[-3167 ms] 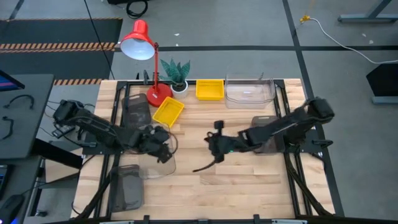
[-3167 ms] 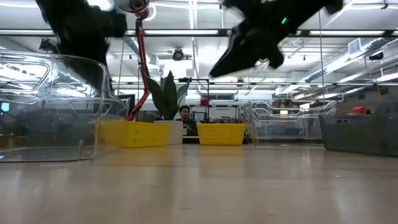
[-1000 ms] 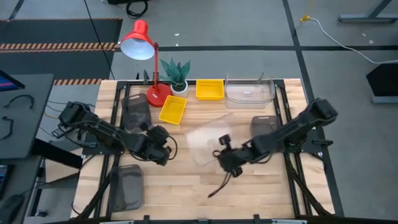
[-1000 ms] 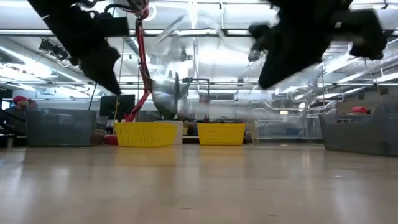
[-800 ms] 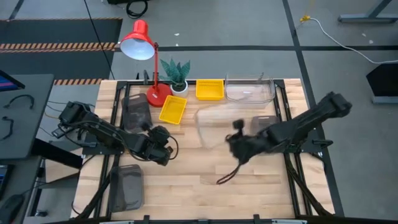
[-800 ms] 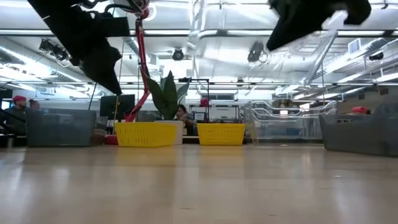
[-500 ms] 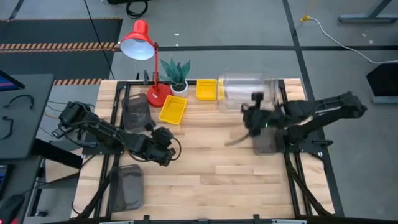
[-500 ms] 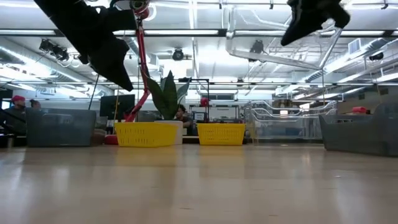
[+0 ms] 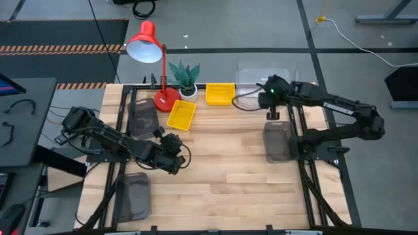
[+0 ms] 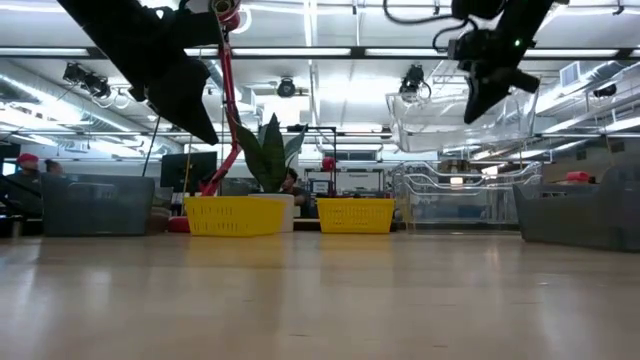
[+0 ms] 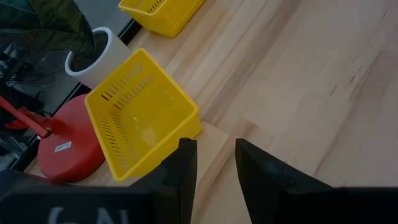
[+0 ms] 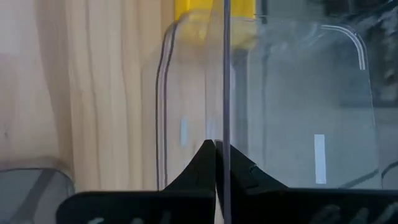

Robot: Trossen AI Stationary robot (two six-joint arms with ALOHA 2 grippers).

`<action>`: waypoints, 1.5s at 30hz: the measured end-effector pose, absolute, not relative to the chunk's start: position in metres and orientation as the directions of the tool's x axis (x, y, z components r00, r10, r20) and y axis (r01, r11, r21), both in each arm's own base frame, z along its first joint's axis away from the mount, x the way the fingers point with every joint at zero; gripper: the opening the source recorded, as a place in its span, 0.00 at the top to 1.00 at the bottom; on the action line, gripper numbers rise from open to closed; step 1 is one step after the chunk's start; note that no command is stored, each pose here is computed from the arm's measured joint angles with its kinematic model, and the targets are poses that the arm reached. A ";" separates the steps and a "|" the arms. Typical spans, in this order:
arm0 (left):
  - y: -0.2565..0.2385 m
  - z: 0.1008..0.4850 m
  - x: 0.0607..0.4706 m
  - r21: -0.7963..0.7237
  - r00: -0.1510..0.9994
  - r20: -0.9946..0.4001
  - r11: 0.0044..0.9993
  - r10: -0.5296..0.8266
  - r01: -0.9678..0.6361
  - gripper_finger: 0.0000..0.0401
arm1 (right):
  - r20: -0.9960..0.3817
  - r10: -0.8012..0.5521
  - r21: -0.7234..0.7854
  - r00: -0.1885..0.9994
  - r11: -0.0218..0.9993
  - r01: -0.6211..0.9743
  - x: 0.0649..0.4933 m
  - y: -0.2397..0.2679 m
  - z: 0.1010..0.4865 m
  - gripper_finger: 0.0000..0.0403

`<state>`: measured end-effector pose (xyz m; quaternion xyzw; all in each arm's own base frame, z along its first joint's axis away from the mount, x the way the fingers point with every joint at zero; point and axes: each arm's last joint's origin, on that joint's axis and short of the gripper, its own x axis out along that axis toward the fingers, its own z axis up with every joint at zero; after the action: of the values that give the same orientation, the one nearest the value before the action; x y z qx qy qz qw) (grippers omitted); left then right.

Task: Stack baskets by color
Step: Stack the bottom transparent bin on top of the top transparent bins

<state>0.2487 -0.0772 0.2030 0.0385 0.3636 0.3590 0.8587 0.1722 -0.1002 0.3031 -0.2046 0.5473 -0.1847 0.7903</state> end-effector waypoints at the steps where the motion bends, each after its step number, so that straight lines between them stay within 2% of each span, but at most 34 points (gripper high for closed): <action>1: -0.077 0.203 0.249 0.327 0.478 -0.597 0.739 0.644 -0.589 0.71 | -0.800 -0.508 -0.514 0.318 0.855 0.074 0.172 -0.106 0.301 0.99; 11: -0.077 0.203 0.249 0.326 0.478 -0.597 0.739 0.644 -0.589 0.71 | -0.887 -0.337 -0.338 0.315 0.940 0.053 0.173 -0.136 0.280 0.98; 22: -0.077 0.203 0.249 0.324 0.479 -0.597 0.740 0.643 -0.590 0.71 | -0.930 -0.278 -0.268 0.239 0.960 0.076 0.179 -0.150 0.261 0.81; 26: -0.077 0.203 0.249 0.323 0.479 -0.597 0.740 0.644 -0.590 0.71 | -0.919 -0.296 -0.281 0.261 0.955 0.095 0.175 -0.147 0.267 0.73; 30: -0.077 0.203 0.249 0.323 0.480 -0.597 0.740 0.643 -0.590 0.71 | -0.889 -0.323 -0.271 0.324 0.943 0.195 0.171 -0.142 0.279 0.70; 34: -0.077 0.203 0.249 0.322 0.480 -0.596 0.740 0.643 -0.591 0.71 | -0.832 -0.308 -0.197 0.462 0.942 0.273 0.172 -0.140 0.286 0.72; 38: -0.077 0.203 0.249 0.321 0.481 -0.596 0.740 0.643 -0.591 0.71 | -0.741 -0.368 -0.177 0.562 0.914 0.365 0.178 -0.143 0.270 0.77; 45: -0.079 0.204 0.250 0.308 0.491 -0.594 0.744 0.637 -0.593 0.71 | -0.679 -0.500 -0.147 0.538 0.810 0.568 0.175 -0.146 0.215 0.95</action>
<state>0.2500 -0.0787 0.2036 0.0314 0.3569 0.3563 0.8630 0.1751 -0.1463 0.2154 0.0457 0.3717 -0.3049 0.8756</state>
